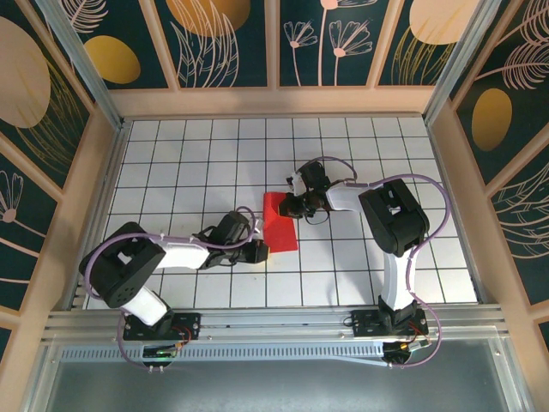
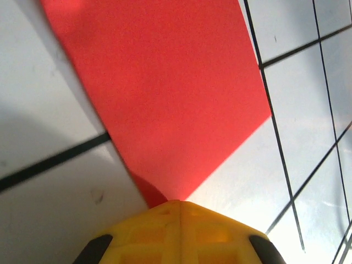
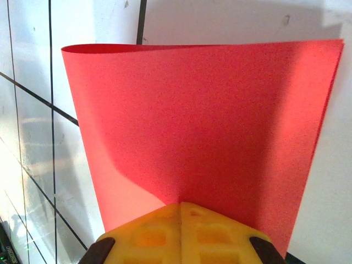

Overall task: Fold a paper plane with a square sheet of paper (fold left side to right side)
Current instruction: First fold the square sheet of paper in half at the center of the table, then hold the square sheet of paper at the center of the table.

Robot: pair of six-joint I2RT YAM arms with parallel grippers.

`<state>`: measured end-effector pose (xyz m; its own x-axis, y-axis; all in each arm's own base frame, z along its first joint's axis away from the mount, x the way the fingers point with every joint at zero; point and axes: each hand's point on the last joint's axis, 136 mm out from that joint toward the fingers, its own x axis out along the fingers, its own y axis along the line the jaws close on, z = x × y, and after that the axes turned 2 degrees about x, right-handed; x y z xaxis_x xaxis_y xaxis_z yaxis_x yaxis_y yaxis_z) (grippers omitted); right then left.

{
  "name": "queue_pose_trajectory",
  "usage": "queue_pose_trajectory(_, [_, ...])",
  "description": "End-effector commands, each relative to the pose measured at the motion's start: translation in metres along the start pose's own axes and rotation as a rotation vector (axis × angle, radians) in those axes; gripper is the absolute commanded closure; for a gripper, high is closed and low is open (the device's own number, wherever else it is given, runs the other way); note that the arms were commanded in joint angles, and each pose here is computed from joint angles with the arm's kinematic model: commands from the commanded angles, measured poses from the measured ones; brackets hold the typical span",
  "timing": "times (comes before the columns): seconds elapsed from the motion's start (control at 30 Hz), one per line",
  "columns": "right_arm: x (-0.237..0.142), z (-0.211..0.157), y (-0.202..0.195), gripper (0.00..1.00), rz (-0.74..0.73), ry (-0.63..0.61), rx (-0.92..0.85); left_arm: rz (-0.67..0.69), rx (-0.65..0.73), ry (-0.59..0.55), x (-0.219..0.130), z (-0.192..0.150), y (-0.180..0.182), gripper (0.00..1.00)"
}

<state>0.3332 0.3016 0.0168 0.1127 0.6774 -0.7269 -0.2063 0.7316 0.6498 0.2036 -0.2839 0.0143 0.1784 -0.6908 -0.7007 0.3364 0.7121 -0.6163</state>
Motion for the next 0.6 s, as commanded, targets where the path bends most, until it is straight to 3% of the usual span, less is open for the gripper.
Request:
queue_pose_trajectory(0.0, [0.013, -0.025, -0.042, 1.00, -0.150, 0.069, 0.039, 0.026, -0.034, 0.061, -0.009, -0.019, 0.003, 0.95])
queue_pose_trajectory(0.13, [0.012, -0.024, -0.039, 1.00, -0.143, 0.066, 0.029, -0.012, 0.005, -0.024, -0.027, 0.020, -0.020, 0.94])
queue_pose_trajectory(0.27, [0.011, -0.022, -0.034, 1.00, -0.131, 0.059, 0.021, -0.035, -0.022, -0.081, -0.036, 0.056, -0.020, 0.95])
queue_pose_trajectory(0.57, [0.010, -0.022, -0.033, 1.00, -0.124, 0.056, 0.016, 0.021, -0.026, -0.054, 0.000, 0.088, -0.001, 0.97])
